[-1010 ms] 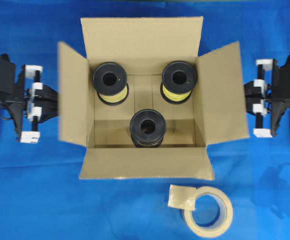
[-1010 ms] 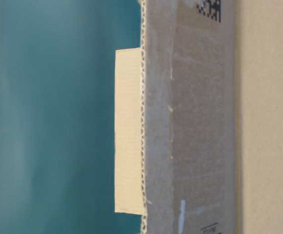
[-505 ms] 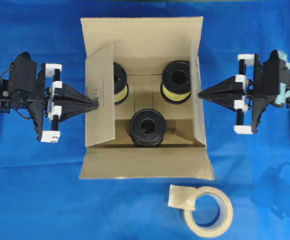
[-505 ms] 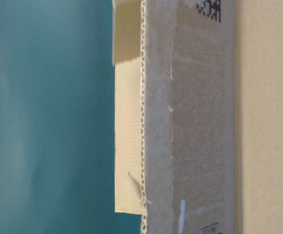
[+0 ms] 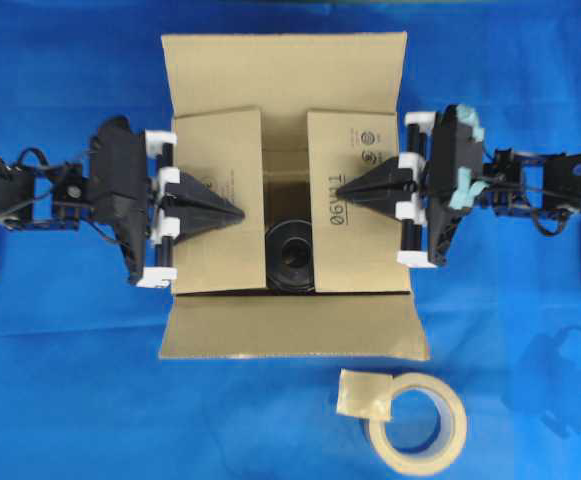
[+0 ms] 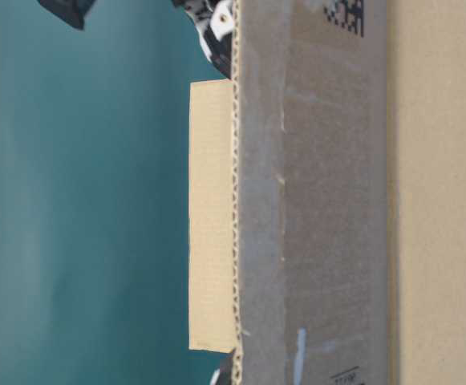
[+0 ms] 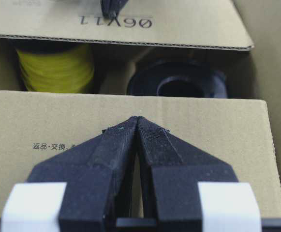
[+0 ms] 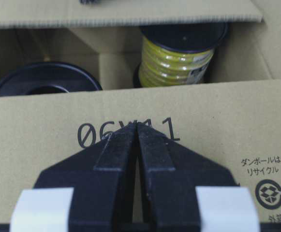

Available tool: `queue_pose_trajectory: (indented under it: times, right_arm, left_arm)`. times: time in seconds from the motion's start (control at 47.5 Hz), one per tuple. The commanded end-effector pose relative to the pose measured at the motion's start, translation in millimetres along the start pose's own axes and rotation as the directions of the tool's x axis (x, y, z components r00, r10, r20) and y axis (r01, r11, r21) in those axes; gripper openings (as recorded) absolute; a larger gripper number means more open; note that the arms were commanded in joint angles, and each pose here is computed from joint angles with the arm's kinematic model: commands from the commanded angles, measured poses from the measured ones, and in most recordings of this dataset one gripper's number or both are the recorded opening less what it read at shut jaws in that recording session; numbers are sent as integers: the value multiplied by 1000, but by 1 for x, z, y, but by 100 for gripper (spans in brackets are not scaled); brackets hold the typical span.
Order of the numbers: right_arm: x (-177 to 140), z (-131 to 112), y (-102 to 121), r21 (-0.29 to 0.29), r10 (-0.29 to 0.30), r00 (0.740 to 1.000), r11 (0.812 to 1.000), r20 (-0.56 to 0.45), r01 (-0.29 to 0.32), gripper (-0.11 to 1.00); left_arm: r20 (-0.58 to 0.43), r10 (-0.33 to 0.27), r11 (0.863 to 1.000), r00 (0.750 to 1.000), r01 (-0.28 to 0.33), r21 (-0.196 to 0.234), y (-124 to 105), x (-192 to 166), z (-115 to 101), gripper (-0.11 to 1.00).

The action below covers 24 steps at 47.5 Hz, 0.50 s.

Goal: Close the cardboard box.

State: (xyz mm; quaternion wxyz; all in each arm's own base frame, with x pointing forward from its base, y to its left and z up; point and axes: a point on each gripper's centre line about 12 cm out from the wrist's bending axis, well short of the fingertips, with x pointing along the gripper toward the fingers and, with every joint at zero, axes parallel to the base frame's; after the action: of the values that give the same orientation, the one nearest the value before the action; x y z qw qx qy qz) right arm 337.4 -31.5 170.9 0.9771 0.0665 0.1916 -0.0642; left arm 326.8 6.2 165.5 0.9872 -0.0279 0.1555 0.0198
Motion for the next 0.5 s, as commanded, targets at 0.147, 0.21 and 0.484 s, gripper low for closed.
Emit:
queue_pose_trajectory:
  times: [0.147,0.21,0.484]
  right_arm:
    - [3,8,1,6,1,1000,1000,24,-2,0]
    - [3,8,1,6,1,1000,1000,24,-2,0]
    - [3,9,2,6,3,1000,1000,29,-3,0]
  left_arm:
    - [32,5,1000,999,-5,-4,1,8,10,0]
    - [36,11,1000,999,-11,-6,3,9,12,0]
    - [84,90,996,992,-91,9,33,30,34,0]
